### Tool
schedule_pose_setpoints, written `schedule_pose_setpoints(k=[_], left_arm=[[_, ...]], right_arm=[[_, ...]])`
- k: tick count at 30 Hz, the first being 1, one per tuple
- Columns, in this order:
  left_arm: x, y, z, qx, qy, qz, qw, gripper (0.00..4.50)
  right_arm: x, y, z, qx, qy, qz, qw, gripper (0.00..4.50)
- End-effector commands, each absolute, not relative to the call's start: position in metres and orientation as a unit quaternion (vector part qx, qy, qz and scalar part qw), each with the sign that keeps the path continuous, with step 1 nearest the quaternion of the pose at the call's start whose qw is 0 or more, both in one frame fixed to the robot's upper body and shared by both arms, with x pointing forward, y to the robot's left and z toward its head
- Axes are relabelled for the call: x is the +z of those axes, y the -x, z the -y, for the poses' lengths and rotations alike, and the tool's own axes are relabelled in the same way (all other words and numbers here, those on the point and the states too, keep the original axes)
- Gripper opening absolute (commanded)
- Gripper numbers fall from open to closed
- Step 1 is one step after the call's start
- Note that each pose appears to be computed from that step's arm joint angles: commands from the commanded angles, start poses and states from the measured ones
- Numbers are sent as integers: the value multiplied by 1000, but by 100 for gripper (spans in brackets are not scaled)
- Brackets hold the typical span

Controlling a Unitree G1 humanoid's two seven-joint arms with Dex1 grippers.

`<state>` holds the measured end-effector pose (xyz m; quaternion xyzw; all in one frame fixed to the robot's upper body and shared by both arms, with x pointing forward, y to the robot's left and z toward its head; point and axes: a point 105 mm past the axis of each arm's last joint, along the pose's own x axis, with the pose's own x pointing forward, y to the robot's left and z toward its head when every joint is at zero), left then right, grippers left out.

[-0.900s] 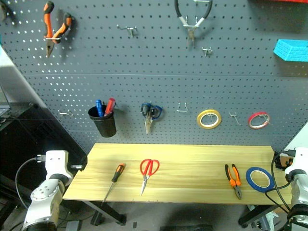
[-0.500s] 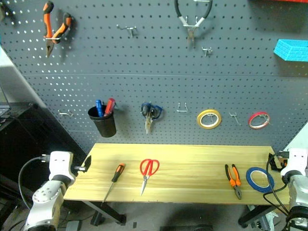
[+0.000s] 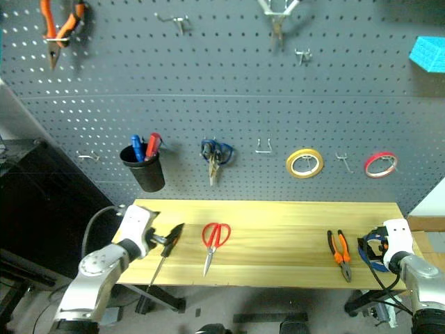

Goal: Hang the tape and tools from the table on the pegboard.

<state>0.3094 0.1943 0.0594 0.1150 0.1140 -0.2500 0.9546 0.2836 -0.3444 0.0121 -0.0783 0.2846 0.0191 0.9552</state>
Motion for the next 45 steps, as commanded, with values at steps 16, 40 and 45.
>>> schedule_pose_setpoints(k=[16, 40, 45], left_arm=[[113, -278, -48, -624, -183, -41, 759, 448], [112, -269, -48, -652, -204, -41, 729, 450], [112, -269, -55, -647, -189, -44, 737, 450]], right_arm=[[-2, -307, 349, 58, 132, -374, 916, 450], [-36, -309, 328, 128, 171, -454, 865, 68], [7, -324, 335, 119, 222, -369, 895, 68]])
